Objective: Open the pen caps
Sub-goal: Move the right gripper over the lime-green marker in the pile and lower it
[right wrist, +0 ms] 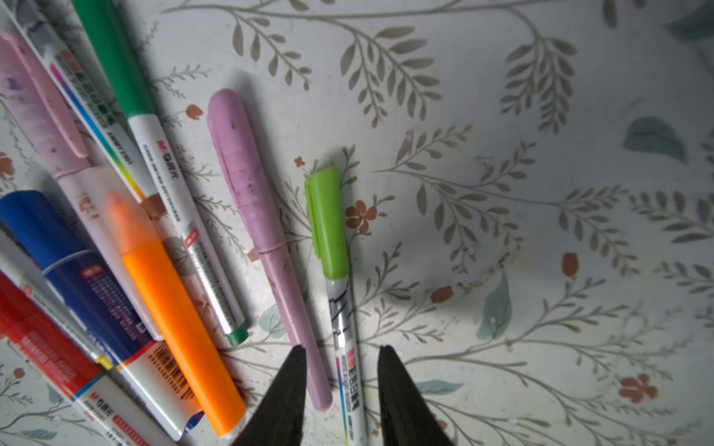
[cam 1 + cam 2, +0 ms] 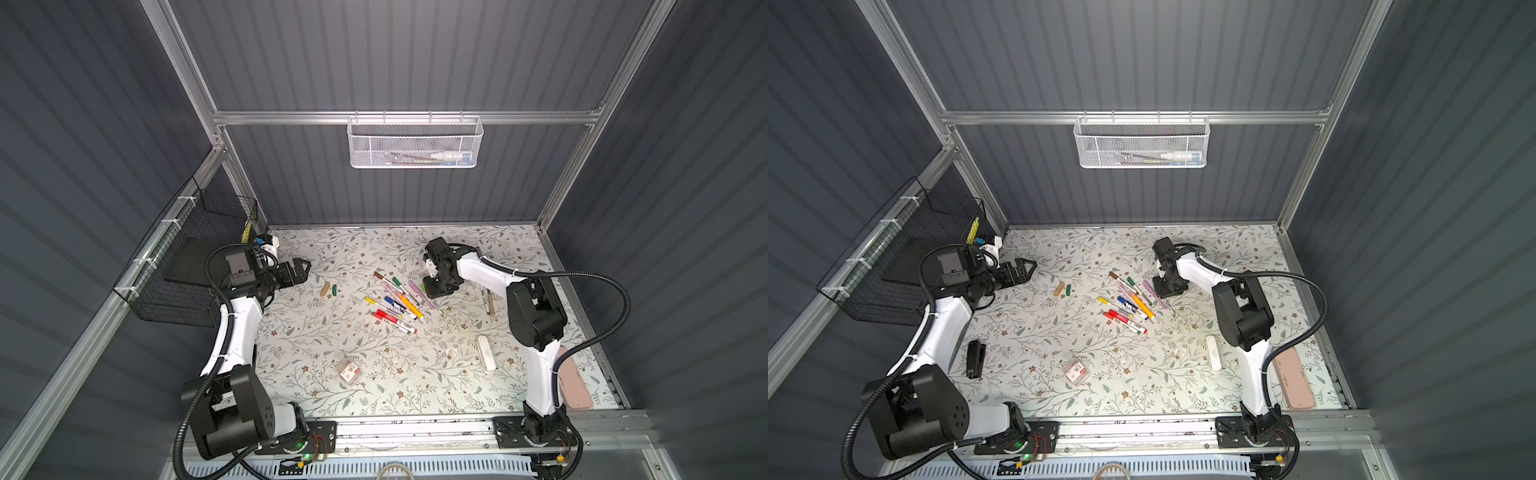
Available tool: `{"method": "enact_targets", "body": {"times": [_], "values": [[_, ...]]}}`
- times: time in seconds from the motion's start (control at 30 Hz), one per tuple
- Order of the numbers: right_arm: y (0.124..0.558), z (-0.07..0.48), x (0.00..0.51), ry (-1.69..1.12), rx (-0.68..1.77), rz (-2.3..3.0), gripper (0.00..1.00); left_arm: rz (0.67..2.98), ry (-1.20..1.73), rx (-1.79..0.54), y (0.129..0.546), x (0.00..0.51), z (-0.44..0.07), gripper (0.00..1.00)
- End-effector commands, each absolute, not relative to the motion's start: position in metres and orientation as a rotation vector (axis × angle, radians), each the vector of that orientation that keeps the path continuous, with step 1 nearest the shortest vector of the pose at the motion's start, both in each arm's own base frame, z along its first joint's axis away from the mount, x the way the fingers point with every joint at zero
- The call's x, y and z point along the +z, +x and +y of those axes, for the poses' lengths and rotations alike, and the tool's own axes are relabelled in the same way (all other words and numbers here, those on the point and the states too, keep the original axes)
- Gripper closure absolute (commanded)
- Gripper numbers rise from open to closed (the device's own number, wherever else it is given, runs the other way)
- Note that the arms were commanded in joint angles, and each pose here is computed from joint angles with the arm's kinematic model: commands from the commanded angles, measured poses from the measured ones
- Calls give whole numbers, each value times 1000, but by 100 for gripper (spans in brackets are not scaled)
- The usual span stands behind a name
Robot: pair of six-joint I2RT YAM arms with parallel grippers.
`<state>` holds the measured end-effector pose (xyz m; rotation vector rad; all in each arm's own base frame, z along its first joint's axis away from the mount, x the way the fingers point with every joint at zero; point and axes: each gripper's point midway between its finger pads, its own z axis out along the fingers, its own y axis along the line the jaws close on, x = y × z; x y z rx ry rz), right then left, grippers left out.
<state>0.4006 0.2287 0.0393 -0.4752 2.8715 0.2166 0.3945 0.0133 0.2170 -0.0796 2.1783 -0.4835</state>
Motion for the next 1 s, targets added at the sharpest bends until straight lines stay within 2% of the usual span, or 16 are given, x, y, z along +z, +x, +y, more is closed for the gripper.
{"method": "enact_targets", "body": {"times": [0.0, 0.43, 0.67, 0.97], "values": [[395, 226, 29, -490, 198, 2907, 67, 2168, -96, -515, 393, 222, 13, 0], [380, 217, 7, -516, 80, 2969, 74, 2173, -97, -517, 393, 223, 13, 0], [377, 197, -6, -529, -82, 2978, 77, 2172, -100, -520, 393, 225, 13, 0], [390, 188, 12, -524, -108, 2906, 94, 2161, -85, -524, 394, 228, 12, 0]]}}
